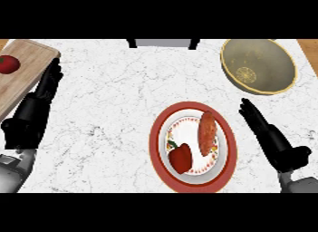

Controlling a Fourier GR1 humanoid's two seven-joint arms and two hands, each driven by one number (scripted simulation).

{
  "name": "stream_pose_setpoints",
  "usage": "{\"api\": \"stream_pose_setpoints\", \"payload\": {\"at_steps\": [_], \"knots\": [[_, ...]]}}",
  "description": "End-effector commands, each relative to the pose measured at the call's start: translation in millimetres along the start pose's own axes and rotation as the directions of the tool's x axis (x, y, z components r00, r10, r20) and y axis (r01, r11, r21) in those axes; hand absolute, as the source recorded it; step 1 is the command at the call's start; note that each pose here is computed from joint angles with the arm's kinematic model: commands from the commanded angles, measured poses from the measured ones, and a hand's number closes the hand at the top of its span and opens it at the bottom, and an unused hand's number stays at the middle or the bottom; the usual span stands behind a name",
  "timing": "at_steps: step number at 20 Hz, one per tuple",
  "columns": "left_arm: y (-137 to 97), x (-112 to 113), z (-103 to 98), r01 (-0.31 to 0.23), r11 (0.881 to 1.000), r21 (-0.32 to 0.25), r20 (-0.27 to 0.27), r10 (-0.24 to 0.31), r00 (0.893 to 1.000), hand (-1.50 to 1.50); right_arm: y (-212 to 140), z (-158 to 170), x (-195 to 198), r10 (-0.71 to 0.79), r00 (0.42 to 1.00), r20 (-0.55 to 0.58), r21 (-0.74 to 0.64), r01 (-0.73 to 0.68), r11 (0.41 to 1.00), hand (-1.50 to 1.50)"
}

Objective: Pick the bell pepper from the plate and place it in the bowl

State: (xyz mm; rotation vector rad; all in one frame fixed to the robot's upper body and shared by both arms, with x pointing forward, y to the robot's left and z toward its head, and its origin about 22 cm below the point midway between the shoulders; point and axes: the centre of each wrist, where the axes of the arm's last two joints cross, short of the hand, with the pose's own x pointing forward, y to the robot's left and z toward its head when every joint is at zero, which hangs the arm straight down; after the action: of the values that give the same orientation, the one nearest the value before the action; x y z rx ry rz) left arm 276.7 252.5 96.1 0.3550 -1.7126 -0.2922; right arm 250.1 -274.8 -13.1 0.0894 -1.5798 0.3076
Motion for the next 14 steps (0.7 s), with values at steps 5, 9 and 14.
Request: {"api": "stream_pose_setpoints", "payload": {"at_steps": [5,9,14], "knots": [[11,5,-12,-0.145,0.985,0.095,0.063,0.14,0.988,0.0,157,-28,76,-0.292,0.93,0.225,0.616,0.097,0.782,-1.5],[35,-9,-11,-0.208,0.965,0.158,0.007,0.21,0.978,0.0,162,-27,97,0.031,0.857,0.515,0.236,-0.176,0.956,-1.5],[48,-24,-14,-0.242,0.955,0.17,0.029,0.24,0.97,0.0,219,32,92,0.097,0.766,0.635,0.246,-0.319,0.915,-1.5]]}}
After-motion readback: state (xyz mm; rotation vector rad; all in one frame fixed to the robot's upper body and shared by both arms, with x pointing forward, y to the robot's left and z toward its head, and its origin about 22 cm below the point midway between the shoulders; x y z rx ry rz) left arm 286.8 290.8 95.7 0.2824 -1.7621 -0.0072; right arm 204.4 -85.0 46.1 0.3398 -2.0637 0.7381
